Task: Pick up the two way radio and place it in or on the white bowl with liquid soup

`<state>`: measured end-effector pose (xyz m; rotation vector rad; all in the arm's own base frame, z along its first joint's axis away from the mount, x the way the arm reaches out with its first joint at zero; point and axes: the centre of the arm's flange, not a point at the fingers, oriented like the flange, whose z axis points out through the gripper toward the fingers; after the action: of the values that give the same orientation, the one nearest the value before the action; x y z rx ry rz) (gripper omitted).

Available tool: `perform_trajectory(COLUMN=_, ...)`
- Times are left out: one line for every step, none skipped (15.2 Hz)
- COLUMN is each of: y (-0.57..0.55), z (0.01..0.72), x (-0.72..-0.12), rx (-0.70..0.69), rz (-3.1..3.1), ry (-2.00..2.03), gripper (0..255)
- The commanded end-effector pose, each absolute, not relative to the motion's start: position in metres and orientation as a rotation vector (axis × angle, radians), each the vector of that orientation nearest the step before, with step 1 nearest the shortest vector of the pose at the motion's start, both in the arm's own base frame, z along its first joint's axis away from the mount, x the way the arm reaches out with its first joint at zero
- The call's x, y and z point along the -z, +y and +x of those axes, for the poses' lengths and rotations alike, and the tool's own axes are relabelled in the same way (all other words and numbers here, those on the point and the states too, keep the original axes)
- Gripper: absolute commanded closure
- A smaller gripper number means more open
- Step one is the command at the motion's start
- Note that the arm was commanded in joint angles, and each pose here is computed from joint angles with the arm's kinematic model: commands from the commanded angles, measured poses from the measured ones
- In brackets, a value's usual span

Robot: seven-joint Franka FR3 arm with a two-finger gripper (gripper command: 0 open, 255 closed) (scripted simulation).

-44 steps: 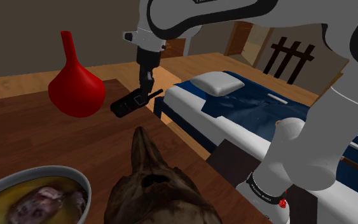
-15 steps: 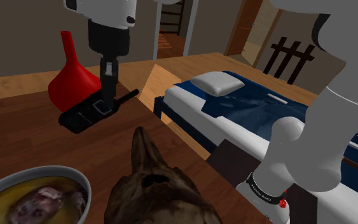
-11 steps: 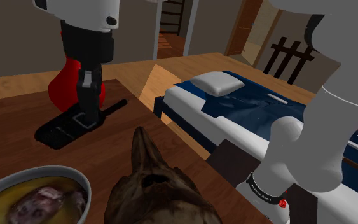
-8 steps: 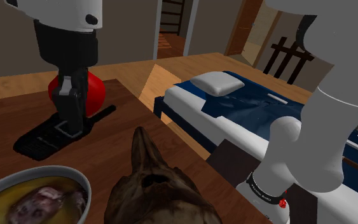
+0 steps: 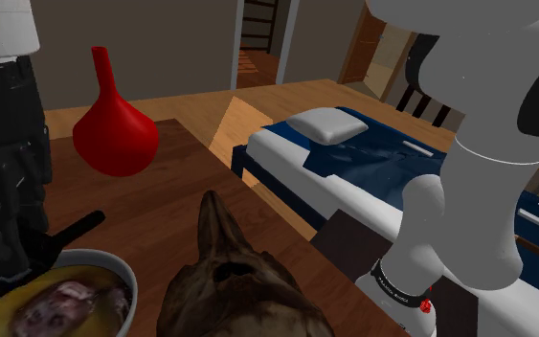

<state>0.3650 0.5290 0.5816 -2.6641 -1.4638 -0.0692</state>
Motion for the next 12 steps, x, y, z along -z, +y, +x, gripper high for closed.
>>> perform_trajectory(y=0.542, z=0.359, x=-0.577, rx=0.07, rz=-2.665, ry=-1.461, gripper=255)
perform_trajectory(y=0.542, z=0.359, x=-0.572, rx=0.07, rz=-2.665, ry=-1.461, gripper=255)
perform_trajectory(y=0.542, z=0.359, x=-0.567, rx=0.07, rz=-2.665, ry=-1.461, gripper=255)
perform_trajectory(y=0.542, z=0.359, x=-0.561, rx=0.07, rz=-2.665, ry=-1.461, gripper=255)
perform_trajectory(y=0.542, z=0.359, x=-0.556, rx=0.07, rz=-2.665, ry=-1.461, gripper=255)
perform_trajectory(y=0.542, z=0.359, x=-0.551, rx=0.07, rz=-2.665, ry=-1.461, gripper=255)
perform_trajectory(y=0.542, z=0.359, x=-0.546, rx=0.07, rz=-2.665, ry=-1.461, gripper=255)
perform_trajectory(y=0.542, z=0.359, x=-0.54, rx=0.07, rz=-2.665, ry=-1.461, gripper=255)
perform_trajectory(y=0.542, z=0.359, x=-0.535, rx=0.07, rz=-2.665, ry=-1.461, gripper=255)
perform_trajectory(y=0.542, z=0.359, x=-0.53, rx=0.07, rz=-2.665, ry=-1.461, gripper=255)
perform_trajectory(y=0.542, z=0.359, x=-0.524, rx=0.07, rz=-2.665, ry=-1.461, gripper=255)
perform_trajectory(y=0.542, z=0.359, x=-0.519, rx=0.07, rz=-2.665, ry=-1.461, gripper=255)
